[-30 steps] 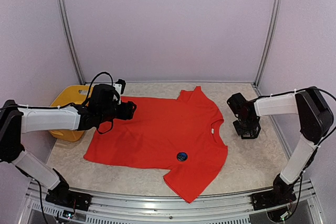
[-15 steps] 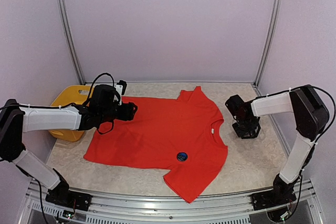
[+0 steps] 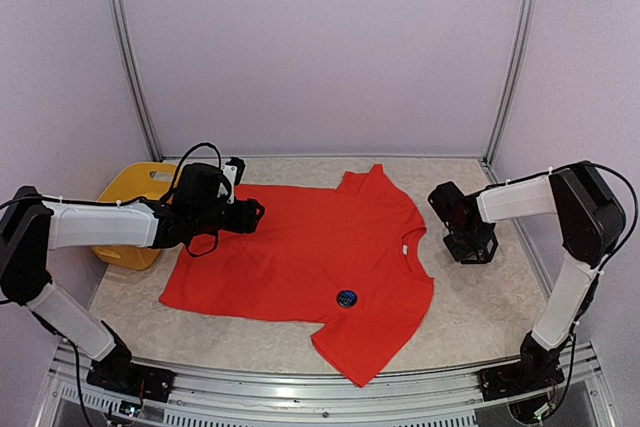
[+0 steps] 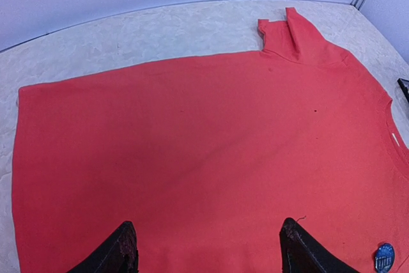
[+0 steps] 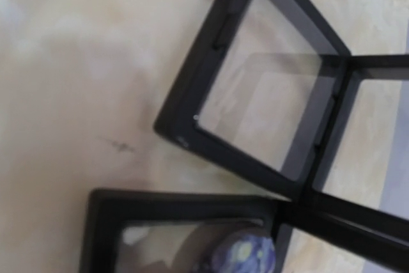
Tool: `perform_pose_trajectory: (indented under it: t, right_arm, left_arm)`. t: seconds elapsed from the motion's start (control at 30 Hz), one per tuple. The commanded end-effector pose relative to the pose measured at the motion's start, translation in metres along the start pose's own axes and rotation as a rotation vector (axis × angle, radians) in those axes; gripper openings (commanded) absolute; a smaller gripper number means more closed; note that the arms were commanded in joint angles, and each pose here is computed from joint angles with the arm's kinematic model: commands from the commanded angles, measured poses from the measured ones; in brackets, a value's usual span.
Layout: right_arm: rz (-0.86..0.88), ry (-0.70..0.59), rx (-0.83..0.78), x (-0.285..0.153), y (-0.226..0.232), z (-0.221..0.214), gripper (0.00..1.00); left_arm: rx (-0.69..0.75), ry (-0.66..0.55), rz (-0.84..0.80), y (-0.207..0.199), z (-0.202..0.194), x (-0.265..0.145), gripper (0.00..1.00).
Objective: Pin the brooch onto the clothing
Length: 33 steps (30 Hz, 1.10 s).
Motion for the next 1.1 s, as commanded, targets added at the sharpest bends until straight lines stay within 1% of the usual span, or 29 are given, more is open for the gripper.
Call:
perform_pose_trajectory:
  t: [0.0,0.33,0.8,0.87,0.97,1.07]
  right_arm:
    - [-0.048,-0.013,0.019,-0.002,-0.008,0.0,0.17]
    - [-0.103,0.001,0.004,0.0,-0.012,-0.005,0.11]
    - [-0.191,0.043,-0.059,0.006,-0.016,-0.013,0.11]
    - [-0.19,0.054,-0.062,0.009,-0.015,-0.015,0.1]
    - [-0.182,0.053,-0.054,0.008,-0.015,-0.015,0.01]
    - [-0.169,0.046,-0.048,0.006,-0.016,-0.014,0.0]
  left_arm:
    - [0.002,-0.019,-0.05,-0.005,0.009,0.002,0.72]
    - [0.028,-0.029,-0.074,-0.009,0.012,-0.002,0.72]
    - [0.052,-0.036,-0.074,-0.013,0.012,-0.005,0.72]
    - [0.053,-0.035,-0.074,-0.013,0.012,-0.005,0.72]
    - [0.053,-0.034,-0.073,-0.013,0.012,-0.005,0.72]
    - [0.054,-0.033,-0.073,-0.013,0.012,-0.005,0.72]
Point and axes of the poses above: each gripper's point midway between its finger pads, its own x axis out along the fingers, its own y axis along the line the jaws close on, z = x × y, the point moved 8 cm from there along -x, back along the fingers, and after that the axes turned 1 degree about x, right-handed, at the moved point
